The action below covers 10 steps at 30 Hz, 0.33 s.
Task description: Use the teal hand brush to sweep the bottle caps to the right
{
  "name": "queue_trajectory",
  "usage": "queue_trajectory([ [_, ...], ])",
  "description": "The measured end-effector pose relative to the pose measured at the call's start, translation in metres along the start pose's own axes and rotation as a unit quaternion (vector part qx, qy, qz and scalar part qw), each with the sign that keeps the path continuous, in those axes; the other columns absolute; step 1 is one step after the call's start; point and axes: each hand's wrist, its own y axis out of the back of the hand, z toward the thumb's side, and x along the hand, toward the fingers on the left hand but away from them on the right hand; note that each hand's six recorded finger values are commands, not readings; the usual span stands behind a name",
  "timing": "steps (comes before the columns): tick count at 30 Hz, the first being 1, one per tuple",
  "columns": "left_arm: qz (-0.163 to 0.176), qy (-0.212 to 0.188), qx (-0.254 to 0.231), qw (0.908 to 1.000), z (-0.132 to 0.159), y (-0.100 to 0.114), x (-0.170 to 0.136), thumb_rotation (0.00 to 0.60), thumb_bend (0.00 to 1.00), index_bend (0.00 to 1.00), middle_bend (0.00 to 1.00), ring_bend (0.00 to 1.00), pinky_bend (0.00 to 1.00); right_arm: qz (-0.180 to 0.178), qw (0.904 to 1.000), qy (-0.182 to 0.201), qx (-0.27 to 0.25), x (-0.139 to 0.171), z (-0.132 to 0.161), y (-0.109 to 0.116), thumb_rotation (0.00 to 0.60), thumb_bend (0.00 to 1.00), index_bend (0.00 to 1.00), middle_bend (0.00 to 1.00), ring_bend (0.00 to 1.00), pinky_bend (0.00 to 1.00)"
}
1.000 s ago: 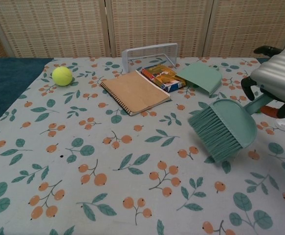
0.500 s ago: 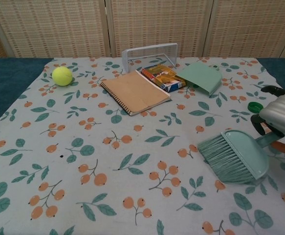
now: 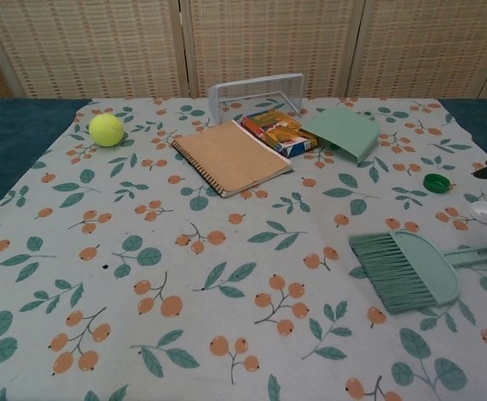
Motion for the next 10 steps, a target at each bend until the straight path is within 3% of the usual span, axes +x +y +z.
queue_trajectory([
  [5,0.023,-0.014,-0.002,0.9996,0.003,0.004,0.001,0.6,0.41,0.0,0.0,0.0,0.09,-0.044,0.993,-0.065,-0.088,0.029,-0.036,-0.001,0.6,0.24,0.0,0.0,0.0,0.0],
  [10,0.019,-0.012,-0.002,0.9997,0.002,0.003,0.001,0.6,0.41,0.0,0.0,0.0,0.08,-0.075,0.9874,-0.079,-0.114,0.053,-0.055,0.005,0.6,0.24,0.0,0.0,0.0,0.0],
])
